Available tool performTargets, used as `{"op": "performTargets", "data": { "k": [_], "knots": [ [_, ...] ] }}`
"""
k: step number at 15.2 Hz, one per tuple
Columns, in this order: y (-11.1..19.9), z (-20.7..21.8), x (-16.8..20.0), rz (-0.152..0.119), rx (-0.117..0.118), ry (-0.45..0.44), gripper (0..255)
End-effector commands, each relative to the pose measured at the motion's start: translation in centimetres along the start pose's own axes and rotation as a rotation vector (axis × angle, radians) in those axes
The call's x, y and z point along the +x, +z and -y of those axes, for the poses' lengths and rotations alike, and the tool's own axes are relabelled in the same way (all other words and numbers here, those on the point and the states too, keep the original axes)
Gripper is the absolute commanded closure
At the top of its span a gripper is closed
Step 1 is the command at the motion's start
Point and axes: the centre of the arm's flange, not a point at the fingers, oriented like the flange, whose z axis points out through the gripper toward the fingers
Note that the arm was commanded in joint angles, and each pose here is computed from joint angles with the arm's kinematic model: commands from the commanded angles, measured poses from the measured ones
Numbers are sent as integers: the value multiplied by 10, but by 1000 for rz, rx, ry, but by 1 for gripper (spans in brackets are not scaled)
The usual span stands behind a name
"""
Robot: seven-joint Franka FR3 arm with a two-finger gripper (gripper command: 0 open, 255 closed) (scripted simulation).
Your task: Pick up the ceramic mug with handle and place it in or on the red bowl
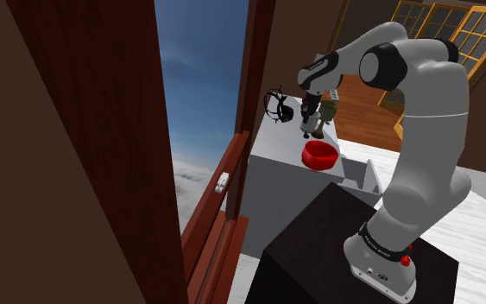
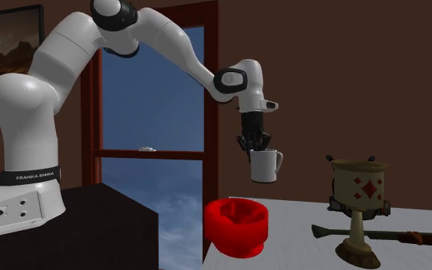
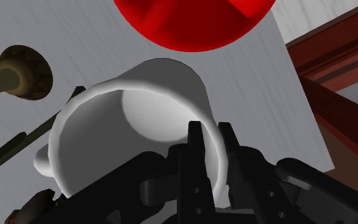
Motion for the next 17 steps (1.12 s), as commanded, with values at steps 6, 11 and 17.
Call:
{"op": "performTargets", "data": {
  "k": [6,11,17],
  "knots": [
    [-25,1,-40,0,0,0,255],
    [-35,5,-106,0,0,0,255],
    [-25,9,-146,0,0,0,255]
  ]
}}
